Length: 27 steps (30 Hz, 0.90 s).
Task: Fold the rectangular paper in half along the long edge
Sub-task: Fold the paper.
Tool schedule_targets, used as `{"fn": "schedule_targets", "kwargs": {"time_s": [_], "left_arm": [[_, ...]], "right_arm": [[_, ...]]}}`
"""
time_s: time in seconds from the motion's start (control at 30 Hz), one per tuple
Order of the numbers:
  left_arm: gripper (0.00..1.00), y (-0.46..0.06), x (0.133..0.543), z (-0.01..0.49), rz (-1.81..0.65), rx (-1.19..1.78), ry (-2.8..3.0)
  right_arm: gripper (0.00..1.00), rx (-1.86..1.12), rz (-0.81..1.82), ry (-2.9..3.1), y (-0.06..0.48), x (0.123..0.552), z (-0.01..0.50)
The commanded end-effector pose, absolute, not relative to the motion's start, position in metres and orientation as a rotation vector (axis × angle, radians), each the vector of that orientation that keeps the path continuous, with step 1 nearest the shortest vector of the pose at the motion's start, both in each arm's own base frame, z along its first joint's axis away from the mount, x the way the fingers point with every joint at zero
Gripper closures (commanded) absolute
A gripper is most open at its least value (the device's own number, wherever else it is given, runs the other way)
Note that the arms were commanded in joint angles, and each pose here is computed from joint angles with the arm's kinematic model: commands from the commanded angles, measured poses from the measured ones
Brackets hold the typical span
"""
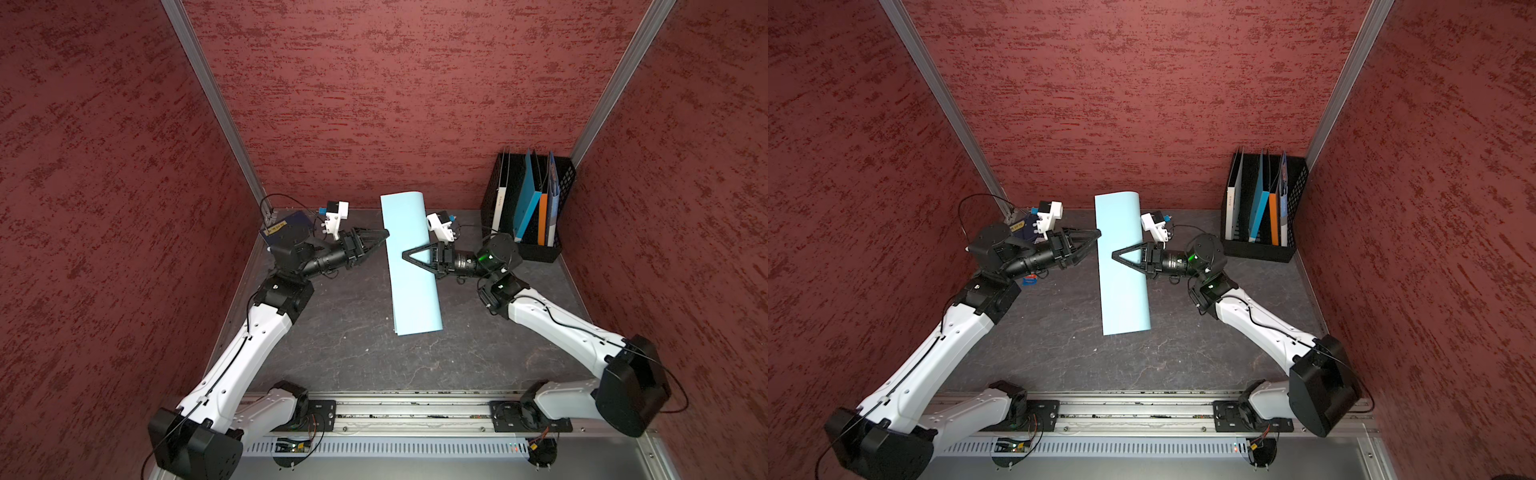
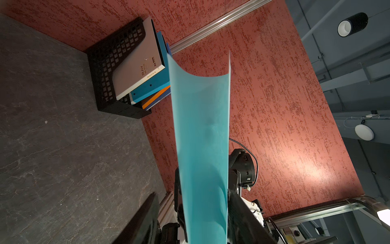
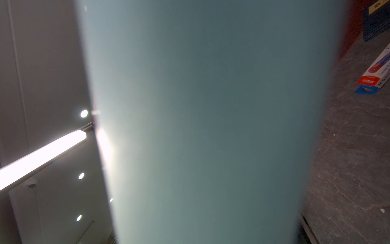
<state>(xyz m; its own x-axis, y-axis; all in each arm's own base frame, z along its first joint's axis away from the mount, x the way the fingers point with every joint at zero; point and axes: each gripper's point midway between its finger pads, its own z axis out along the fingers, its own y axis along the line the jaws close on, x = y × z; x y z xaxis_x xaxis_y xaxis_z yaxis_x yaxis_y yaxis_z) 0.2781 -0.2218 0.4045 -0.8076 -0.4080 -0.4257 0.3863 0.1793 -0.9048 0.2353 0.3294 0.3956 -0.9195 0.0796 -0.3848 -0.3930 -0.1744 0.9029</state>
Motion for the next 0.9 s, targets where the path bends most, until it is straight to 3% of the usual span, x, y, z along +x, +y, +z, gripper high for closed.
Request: {"fn": "schedule_targets", "kwargs": {"time_s": [0.0,0.53,0.87], "left_arm": [[0.44,-0.22,0.268,0.424,-1.691,0.03,1.812],[0.46,-0.228,0.252,0.42,-1.723,0.065,1.823],[0.52,-0.231,0.252,0.413,-1.721,0.079,1.844]], "right_arm": [[0.58,-0.403,2.189,1.738,0.33,0.229,0.402],[0.61,-0.407,2.243,1.677,0.328,0.228,0.416],[0.5,-0.409,2.276,1.645,0.328,0.228,0.422]]}}
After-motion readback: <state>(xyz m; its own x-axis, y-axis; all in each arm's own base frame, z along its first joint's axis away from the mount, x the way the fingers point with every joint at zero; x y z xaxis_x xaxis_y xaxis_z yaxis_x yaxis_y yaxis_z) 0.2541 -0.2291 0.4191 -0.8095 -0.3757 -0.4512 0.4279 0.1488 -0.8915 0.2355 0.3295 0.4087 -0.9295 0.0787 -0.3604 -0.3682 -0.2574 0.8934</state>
